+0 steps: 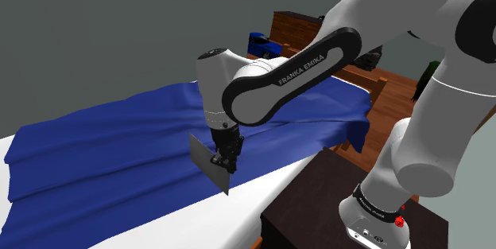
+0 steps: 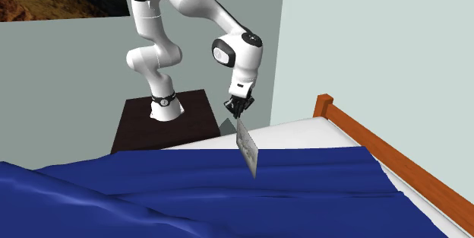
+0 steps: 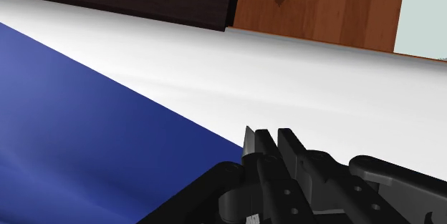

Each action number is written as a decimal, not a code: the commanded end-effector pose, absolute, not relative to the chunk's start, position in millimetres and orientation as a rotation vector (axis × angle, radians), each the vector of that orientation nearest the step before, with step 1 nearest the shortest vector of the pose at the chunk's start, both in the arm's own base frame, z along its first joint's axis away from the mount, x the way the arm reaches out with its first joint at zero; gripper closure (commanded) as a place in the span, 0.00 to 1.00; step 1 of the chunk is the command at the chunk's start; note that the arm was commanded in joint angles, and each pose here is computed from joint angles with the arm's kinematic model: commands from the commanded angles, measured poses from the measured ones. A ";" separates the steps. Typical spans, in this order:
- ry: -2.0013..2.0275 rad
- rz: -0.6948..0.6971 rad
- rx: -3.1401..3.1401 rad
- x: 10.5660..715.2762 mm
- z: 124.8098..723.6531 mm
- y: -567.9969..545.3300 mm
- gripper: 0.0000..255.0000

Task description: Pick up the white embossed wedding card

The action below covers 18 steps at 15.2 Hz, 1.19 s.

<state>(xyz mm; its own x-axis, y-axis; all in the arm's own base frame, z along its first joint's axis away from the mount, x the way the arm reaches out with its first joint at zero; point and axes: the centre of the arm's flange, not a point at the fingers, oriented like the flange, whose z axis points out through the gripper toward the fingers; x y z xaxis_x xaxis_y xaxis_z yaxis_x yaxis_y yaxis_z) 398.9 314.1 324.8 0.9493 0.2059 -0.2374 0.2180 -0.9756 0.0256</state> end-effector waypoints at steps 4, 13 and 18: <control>0.332 -0.363 3.051 398.9 324.6 314.1 1.00; 0.332 -0.363 3.050 399.1 366.3 314.3 1.00; 0.332 -0.363 3.050 399.1 392.7 314.3 1.00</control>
<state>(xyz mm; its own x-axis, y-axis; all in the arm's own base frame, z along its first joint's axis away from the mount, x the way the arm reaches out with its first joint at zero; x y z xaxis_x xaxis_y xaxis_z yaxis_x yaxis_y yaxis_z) 399.6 314.4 387.2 0.9494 0.2057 -0.2373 0.2178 -0.9757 0.0257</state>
